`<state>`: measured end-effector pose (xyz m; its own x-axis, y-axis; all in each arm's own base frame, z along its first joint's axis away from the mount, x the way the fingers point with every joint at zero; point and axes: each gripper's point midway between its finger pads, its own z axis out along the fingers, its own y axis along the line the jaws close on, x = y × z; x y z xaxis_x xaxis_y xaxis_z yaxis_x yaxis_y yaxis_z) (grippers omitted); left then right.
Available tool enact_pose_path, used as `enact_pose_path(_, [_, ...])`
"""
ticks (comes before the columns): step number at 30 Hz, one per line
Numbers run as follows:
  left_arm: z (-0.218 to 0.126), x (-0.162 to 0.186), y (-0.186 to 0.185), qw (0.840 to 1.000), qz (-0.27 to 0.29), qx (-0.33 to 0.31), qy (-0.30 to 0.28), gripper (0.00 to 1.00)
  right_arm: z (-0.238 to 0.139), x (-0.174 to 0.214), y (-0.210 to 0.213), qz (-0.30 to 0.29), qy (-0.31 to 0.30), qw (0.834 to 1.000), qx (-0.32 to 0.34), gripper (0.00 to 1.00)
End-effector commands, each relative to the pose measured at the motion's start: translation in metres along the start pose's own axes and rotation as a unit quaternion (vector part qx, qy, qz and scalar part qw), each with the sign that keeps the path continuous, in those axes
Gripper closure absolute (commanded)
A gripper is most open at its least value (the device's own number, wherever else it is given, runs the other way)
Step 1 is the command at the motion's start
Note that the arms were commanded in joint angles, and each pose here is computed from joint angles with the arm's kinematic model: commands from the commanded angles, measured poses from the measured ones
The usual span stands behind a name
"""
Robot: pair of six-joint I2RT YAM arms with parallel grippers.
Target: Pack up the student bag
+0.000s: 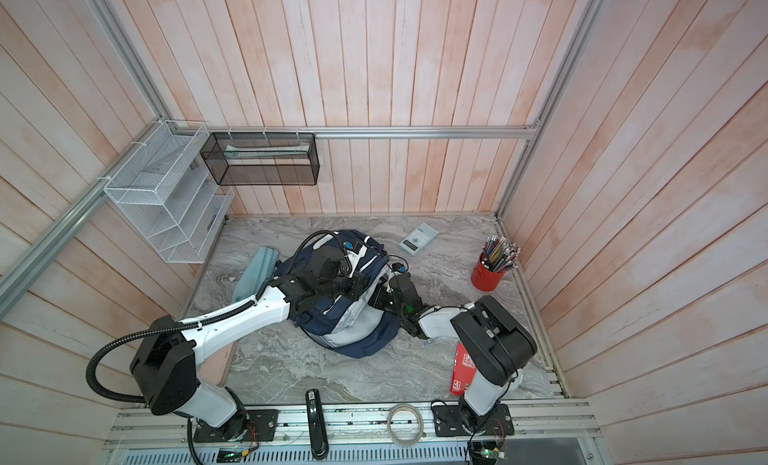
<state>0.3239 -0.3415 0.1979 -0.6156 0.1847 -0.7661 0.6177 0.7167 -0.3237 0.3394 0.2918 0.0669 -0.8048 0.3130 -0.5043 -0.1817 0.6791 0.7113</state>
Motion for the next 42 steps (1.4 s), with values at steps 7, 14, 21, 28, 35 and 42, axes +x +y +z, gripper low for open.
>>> enact_pose_path(7, [-0.012, -0.013, -0.016, 0.999, -0.013, 0.039, -0.032, 1.0, 0.022, -0.007, 0.041, -0.021, 0.002, 0.997, -0.069, 0.6])
enact_pose_path(14, [0.002, -0.004, 0.001, 0.999, -0.033, 0.01, -0.026, 1.0, 0.003, 0.01, 0.01, 0.018, 0.041, 0.998, -0.052, 0.26])
enact_pose_path(21, [0.006, -0.006, -0.003, 0.999, -0.032, 0.02, -0.024, 1.0, -0.028, 0.026, -0.013, 0.022, 0.067, 0.997, -0.015, 0.22])
enact_pose_path(28, [0.026, 0.016, 0.015, 0.998, -0.065, -0.012, 0.005, 1.0, -0.085, 0.01, -0.025, 0.004, 0.0, 0.999, 0.045, 0.22])
enact_pose_path(35, [0.041, 0.022, 0.01, 0.996, -0.088, 0.01, 0.016, 0.63, -0.135, 0.002, -0.027, -0.035, -0.06, 0.995, 0.07, 0.24])
enact_pose_path(42, [-0.001, 0.006, 0.019, 0.994, -0.103, -0.03, -0.017, 0.1, -0.135, 0.032, -0.007, -0.08, -0.022, 0.996, 0.043, 0.22])
